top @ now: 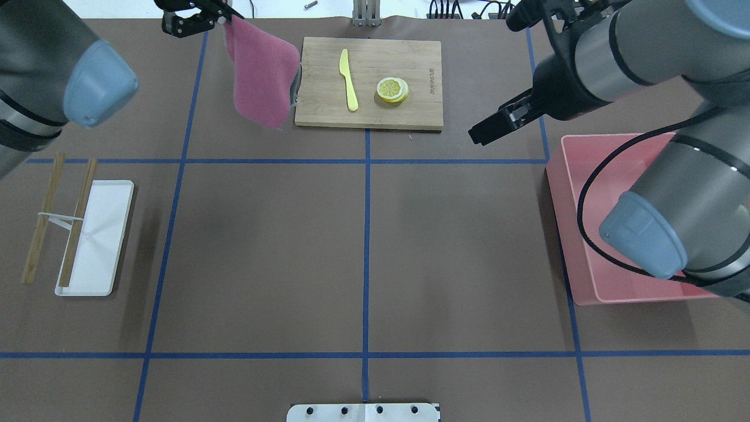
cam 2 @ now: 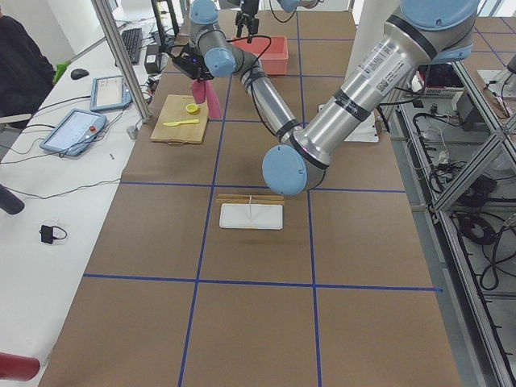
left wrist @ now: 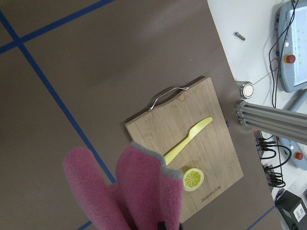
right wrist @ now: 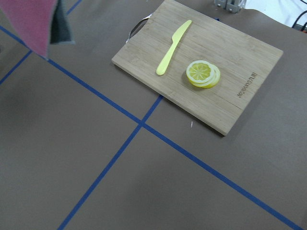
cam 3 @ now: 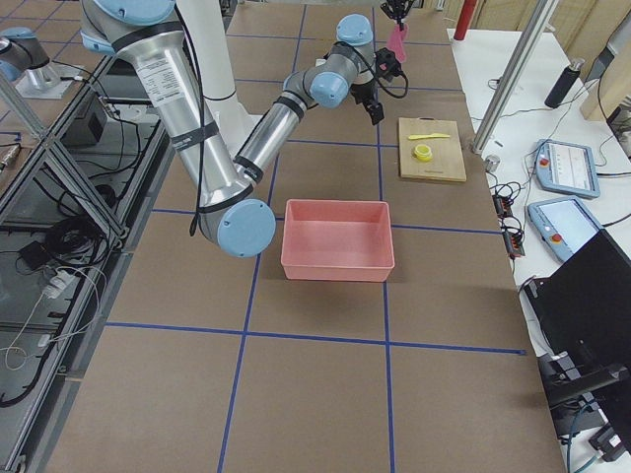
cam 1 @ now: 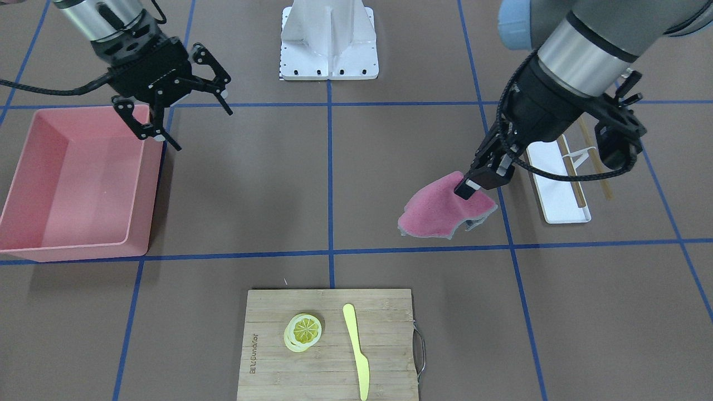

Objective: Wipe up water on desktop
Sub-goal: 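Carry the cloth to table center with left gripper while right gripper approaches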

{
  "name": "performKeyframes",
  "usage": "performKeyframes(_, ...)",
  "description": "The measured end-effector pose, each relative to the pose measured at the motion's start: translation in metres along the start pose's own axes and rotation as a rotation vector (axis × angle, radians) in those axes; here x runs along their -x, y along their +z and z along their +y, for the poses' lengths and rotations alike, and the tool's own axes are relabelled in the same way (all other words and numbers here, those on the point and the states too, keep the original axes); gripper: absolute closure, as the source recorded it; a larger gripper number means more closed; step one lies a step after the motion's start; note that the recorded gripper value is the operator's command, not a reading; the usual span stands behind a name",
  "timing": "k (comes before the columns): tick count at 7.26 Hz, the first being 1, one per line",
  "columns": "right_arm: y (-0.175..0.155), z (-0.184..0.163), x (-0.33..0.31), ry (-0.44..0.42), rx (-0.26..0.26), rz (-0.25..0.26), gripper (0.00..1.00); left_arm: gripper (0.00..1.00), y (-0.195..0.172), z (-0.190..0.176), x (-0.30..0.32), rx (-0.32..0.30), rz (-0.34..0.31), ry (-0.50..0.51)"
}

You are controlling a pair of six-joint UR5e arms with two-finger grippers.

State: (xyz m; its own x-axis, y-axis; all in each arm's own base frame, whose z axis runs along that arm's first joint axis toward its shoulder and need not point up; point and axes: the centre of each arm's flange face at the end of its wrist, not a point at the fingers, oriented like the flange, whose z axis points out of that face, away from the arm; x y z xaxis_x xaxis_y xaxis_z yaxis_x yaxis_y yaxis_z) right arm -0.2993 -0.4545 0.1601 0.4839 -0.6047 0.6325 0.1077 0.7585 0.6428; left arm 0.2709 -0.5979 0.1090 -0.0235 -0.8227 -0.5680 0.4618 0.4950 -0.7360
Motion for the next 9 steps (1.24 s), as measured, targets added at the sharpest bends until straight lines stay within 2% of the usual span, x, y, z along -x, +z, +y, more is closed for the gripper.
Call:
performKeyframes(2,0.023,0.008,0.043,-0.059,-0.026,-0.01,0.0,1.0,0.03,0.051,-0.027,0.001,0.001,-0.052)
performKeyframes(4,0.036,0.014,0.064,-0.065,-0.048,-0.024,0.0,1.0,0.041,0.09,-0.04,0.027,-0.002,-0.104)
performKeyframes(7,0.043,0.016,0.071,-0.062,-0.055,-0.025,0.0,1.0,0.056,0.141,-0.026,0.084,-0.033,-0.154)
performKeyframes(9,0.043,0.016,0.071,-0.06,-0.061,-0.025,0.03,1.0,0.065,0.171,-0.012,0.099,-0.036,-0.209)
